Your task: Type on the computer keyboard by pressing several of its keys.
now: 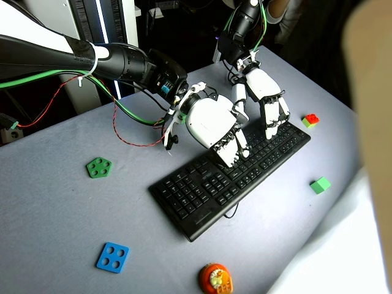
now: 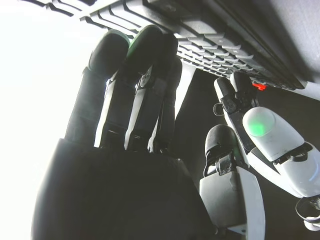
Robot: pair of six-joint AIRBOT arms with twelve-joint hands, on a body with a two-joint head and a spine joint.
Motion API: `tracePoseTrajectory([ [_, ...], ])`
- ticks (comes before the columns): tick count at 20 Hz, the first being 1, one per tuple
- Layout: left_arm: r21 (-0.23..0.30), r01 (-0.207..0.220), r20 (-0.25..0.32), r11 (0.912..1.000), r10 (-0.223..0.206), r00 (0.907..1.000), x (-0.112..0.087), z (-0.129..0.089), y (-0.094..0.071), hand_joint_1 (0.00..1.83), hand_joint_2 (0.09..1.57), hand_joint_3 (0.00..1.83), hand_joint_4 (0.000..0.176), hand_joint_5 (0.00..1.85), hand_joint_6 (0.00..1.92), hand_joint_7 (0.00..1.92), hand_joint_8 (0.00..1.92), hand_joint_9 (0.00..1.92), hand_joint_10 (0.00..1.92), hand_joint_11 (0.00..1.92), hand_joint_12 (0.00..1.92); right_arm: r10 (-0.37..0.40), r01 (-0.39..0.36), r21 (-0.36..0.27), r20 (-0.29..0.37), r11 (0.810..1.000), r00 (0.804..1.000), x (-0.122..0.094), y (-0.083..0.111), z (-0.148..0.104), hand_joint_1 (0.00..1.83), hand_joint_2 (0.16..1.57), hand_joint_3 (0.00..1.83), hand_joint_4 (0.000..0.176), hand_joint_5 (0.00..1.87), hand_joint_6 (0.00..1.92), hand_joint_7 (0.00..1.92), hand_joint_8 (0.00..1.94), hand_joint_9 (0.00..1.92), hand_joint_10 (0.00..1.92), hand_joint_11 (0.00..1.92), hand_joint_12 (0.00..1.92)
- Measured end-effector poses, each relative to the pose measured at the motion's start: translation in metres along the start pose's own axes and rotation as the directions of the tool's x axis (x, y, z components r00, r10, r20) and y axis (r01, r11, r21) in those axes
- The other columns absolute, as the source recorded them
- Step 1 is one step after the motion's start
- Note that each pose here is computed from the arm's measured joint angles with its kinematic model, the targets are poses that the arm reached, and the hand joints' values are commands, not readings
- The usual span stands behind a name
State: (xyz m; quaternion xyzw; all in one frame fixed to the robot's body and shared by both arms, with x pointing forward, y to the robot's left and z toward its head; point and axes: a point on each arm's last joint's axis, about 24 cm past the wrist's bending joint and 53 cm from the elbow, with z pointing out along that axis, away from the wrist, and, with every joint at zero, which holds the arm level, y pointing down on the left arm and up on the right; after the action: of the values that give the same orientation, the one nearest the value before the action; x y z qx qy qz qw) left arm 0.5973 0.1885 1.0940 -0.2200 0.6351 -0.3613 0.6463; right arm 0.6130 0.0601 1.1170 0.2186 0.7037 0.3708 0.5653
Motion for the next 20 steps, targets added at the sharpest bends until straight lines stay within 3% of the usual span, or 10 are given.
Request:
tracePoseTrajectory([
  [3, 0.006, 0.003, 0.001, 1.0, -0.003, 1.0, 0.0, 0.004, -0.005, 0.18, 1.3, 0.0, 0.012, 0.56, 0.0, 0.68, 0.0, 0.6, 0.48, 0.15, 1.51, -0.001, 0.001, -0.001, -0.003, 1.0, 1.0, -0.001, -0.001, 0.0, 0.0, 1.22, 0.0, 0.0, 0.75, 0.1, 1.04, 0.01, 0.74, 1.17, 0.46, 1.79],
  [6, 0.023, -0.026, -0.002, 0.9994, 0.026, 0.9997, -0.002, 0.009, -0.011, 0.16, 1.3, 0.0, 0.028, 0.52, 0.0, 0.65, 0.0, 0.59, 0.5, 0.14, 1.5, -0.002, 0.002, -0.002, -0.021, 1.0, 1.0, -0.006, 0.001, 0.004, 0.0, 1.22, 0.0, 0.0, 0.78, 0.08, 1.05, 0.01, 0.72, 1.2, 0.45, 1.8],
  [11, 0.02, -0.105, 0.001, 0.9943, 0.105, 0.9945, -0.01, 0.016, -0.011, 0.16, 1.3, 0.0, 0.026, 0.51, 0.0, 0.63, 0.0, 0.57, 0.5, 0.13, 1.5, -0.021, 0.021, 0.021, -0.022, 1.0, 1.0, -0.027, -0.005, 0.013, 0.0, 1.21, 0.0, 0.0, 0.76, 0.06, 1.05, 0.01, 0.7, 1.23, 0.42, 1.81],
  [16, 0.044, -0.227, 0.007, 0.973, 0.227, 0.974, -0.009, 0.023, -0.024, 0.17, 1.31, 0.0, 0.024, 0.5, 0.0, 0.59, 0.0, 0.55, 0.5, 0.12, 1.49, -0.028, 0.028, 0.057, 0.009, 0.998, 1.0, -0.045, -0.01, 0.012, 0.02, 1.22, 0.0, 0.0, 0.76, 0.05, 1.05, 0.01, 0.69, 1.23, 0.4, 1.81],
  [20, 0.04, -0.29, 0.003, 0.9562, 0.29, 0.957, -0.004, 0.024, -0.025, 0.19, 1.3, 0.0, 0.02, 0.5, 0.01, 0.59, 0.0, 0.53, 0.48, 0.1, 1.48, -0.034, 0.033, 0.05, 0.024, 0.998, 0.999, -0.057, -0.007, 0.01, 0.0, 1.22, 0.0, 0.0, 0.75, 0.04, 1.02, 0.0, 0.66, 1.22, 0.35, 1.84],
])
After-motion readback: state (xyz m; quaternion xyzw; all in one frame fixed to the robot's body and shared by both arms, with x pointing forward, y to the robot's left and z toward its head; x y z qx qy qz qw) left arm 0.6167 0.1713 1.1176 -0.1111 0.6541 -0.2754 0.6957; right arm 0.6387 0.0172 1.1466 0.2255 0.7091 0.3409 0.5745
